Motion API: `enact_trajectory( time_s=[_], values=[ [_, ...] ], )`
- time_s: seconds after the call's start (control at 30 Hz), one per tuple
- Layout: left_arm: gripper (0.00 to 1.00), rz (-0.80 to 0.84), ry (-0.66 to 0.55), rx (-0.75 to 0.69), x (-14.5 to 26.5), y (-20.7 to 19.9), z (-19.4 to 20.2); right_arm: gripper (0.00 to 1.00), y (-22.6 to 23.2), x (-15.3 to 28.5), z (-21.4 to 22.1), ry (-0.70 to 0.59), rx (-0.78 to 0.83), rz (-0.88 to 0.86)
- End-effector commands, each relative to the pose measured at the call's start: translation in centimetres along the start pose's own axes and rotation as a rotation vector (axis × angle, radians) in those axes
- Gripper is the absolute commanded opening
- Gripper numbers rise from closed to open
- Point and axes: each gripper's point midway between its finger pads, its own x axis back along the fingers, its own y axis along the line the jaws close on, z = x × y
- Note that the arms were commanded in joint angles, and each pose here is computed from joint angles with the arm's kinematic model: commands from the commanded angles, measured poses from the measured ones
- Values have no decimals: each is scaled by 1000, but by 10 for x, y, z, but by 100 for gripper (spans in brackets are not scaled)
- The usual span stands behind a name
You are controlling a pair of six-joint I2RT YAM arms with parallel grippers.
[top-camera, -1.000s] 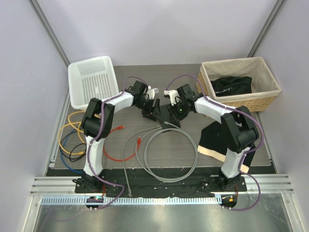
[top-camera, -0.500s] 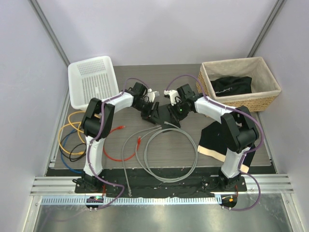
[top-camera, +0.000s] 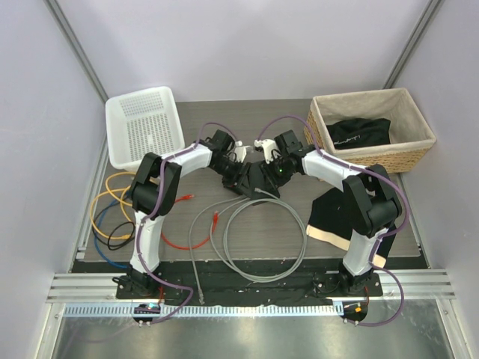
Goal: Pull the plug from the switch port
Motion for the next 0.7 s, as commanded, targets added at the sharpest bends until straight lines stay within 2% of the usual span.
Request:
enact_trajectory(
  time_s=[0.0,0.1,0.3,0.47,0.67],
  values=[
    [54,-11,59,5,-9,10,15,37,4,-3,33,103,-26,-1],
    [55,46,63,13,-10,8,14,37,4,-4,33,101,-26,0],
    [54,5,70,17,-13,20,12,38,4,-5,34,106,-29,-1],
    [47,-39,69,2,-12,28,10,37,3,-4,33,101,-28,2],
    [43,-57,72,-8,-13,33,9,38,3,-6,33,103,-28,2]
  ],
)
